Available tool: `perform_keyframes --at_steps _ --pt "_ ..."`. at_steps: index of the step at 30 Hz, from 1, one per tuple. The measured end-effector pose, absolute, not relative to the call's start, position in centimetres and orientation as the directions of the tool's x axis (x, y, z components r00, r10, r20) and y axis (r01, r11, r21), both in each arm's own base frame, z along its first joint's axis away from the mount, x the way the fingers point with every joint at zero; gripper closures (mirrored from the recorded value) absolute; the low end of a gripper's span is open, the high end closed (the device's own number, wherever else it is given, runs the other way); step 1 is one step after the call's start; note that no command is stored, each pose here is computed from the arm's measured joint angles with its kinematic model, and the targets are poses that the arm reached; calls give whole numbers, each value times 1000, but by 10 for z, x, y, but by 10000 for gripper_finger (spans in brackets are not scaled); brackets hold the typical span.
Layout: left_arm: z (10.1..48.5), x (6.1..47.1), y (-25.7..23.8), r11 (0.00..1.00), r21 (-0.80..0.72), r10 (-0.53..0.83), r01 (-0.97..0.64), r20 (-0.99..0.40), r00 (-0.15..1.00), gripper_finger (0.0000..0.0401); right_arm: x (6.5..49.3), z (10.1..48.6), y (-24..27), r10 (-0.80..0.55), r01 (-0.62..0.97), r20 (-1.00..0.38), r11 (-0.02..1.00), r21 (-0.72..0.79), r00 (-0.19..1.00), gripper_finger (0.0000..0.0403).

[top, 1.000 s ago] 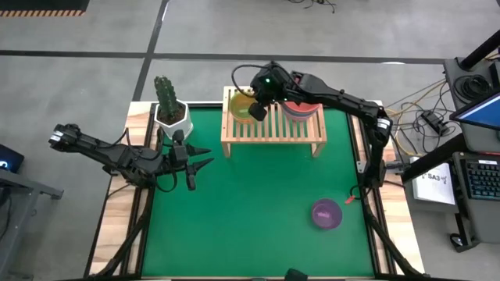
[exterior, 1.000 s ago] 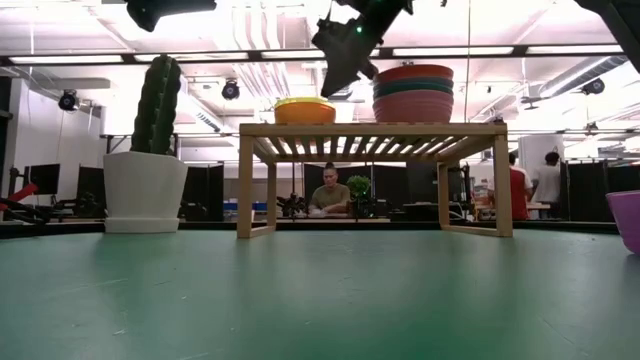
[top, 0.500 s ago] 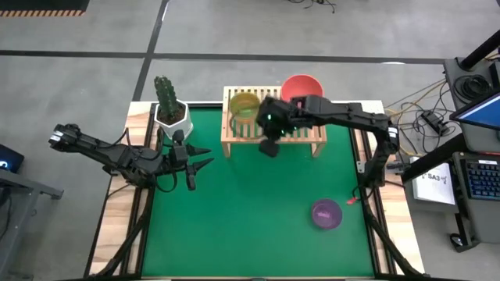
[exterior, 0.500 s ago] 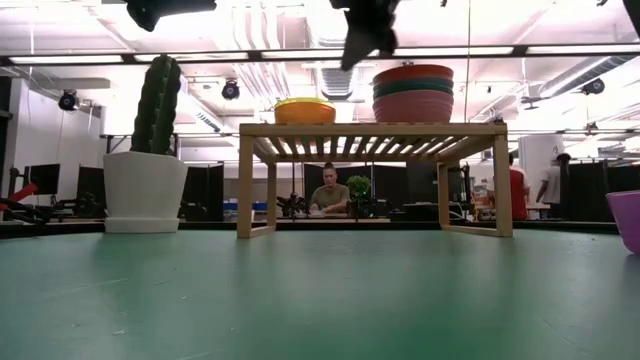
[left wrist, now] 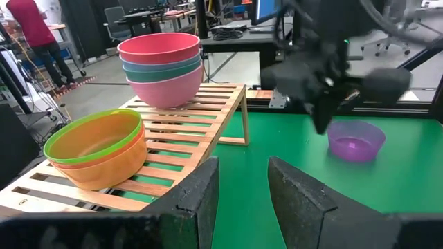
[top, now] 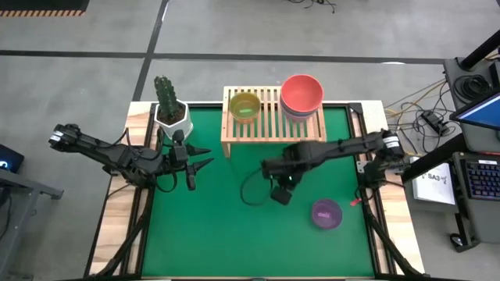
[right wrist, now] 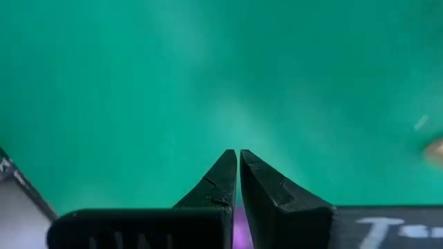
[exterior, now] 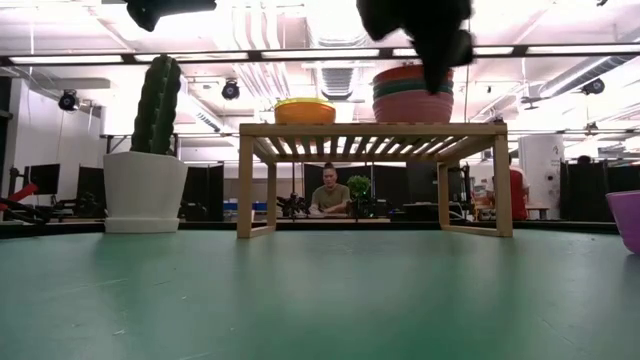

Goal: Place and stack bowls onto a shelf
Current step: Stack the purple bowl on top of the green bowl on the shelf

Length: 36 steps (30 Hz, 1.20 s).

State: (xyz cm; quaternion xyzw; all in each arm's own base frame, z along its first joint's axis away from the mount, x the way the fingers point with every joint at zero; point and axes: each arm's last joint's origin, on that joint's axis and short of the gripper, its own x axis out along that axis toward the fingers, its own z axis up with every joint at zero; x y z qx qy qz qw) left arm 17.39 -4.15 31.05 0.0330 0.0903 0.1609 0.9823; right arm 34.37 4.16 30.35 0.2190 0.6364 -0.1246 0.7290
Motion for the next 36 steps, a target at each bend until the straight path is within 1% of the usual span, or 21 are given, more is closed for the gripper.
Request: perform_keyframes --at_steps 4,9,13,19,21,23,25,27,30,36 --pt "310 174 -42 946 94 322 -310 -167 932 292 333 278 66 124 534 -991 835 131 50 392" --pt "310 174 -42 946 91 322 -311 -167 932 292 313 247 90 135 621 -987 782 52 -87 392" --pt "310 174 -41 946 91 322 -311 -167 932 292 292 236 106 168 687 -972 726 10 -164 392" --pt "310 174 -41 946 91 322 -311 -167 932 292 264 236 118 152 768 -974 639 -34 -170 392" --pt "310 174 -42 946 91 322 -311 -167 932 292 257 236 120 124 788 -979 613 -53 -163 392" --pt "310 174 -42 946 90 322 -311 -167 932 292 253 235 124 92 801 -987 596 -50 -130 392" --pt "310 174 -41 946 90 322 -311 -167 932 292 254 234 128 106 818 -990 576 -15 -92 387" --pt "310 174 -42 946 90 322 -311 -167 932 292 258 233 130 131 830 -990 556 36 -45 374" --pt "310 174 -42 946 90 322 -311 -167 932 292 265 230 133 148 833 -989 547 86 4 340" --pt "310 174 -41 946 89 322 -311 -166 932 292 271 214 136 124 841 -991 540 30 -44 259"
